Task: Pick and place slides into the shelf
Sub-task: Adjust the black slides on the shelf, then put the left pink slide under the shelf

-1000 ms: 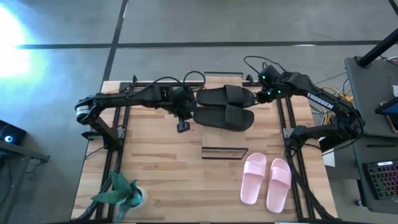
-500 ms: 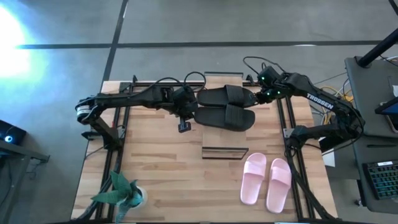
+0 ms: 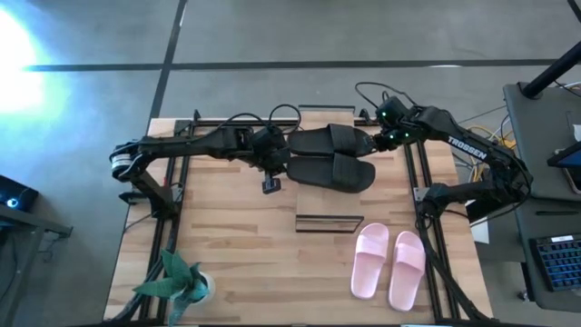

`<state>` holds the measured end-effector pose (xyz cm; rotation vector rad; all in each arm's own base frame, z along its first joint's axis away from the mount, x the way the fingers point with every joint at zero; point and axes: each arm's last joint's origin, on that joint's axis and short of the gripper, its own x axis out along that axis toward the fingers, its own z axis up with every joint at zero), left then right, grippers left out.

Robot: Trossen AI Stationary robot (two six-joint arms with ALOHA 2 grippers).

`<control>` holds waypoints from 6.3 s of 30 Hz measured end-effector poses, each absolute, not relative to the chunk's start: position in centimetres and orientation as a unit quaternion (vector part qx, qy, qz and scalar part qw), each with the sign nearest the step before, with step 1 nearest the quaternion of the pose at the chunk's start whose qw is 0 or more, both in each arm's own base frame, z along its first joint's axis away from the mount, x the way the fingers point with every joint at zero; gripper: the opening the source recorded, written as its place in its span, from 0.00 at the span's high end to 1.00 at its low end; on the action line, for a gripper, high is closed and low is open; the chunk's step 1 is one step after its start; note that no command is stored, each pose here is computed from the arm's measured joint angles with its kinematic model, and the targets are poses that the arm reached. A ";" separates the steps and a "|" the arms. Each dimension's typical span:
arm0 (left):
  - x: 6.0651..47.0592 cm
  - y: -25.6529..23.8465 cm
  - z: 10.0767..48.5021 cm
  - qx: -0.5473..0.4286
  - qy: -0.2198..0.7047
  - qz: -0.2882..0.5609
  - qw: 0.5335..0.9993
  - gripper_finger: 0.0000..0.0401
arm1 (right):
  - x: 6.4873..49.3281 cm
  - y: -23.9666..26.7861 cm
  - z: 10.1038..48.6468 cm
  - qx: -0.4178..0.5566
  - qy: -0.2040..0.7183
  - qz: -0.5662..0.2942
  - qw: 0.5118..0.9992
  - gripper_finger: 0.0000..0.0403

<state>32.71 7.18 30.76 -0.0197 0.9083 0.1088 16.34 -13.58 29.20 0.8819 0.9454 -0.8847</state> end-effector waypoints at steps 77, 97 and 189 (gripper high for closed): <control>28.9 -3.3 33.9 -0.024 0.309 0.131 0.942 1.00 | 9.7 18.9 28.8 0.330 0.555 -0.095 0.757 0.98; 28.2 -5.5 34.0 -0.034 0.308 0.112 0.944 1.00 | 13.2 25.3 21.0 0.181 0.582 -0.154 0.778 0.98; 24.2 -5.2 26.8 0.044 0.497 0.203 0.843 1.00 | 16.5 18.2 16.3 -0.056 0.576 -0.229 0.783 0.66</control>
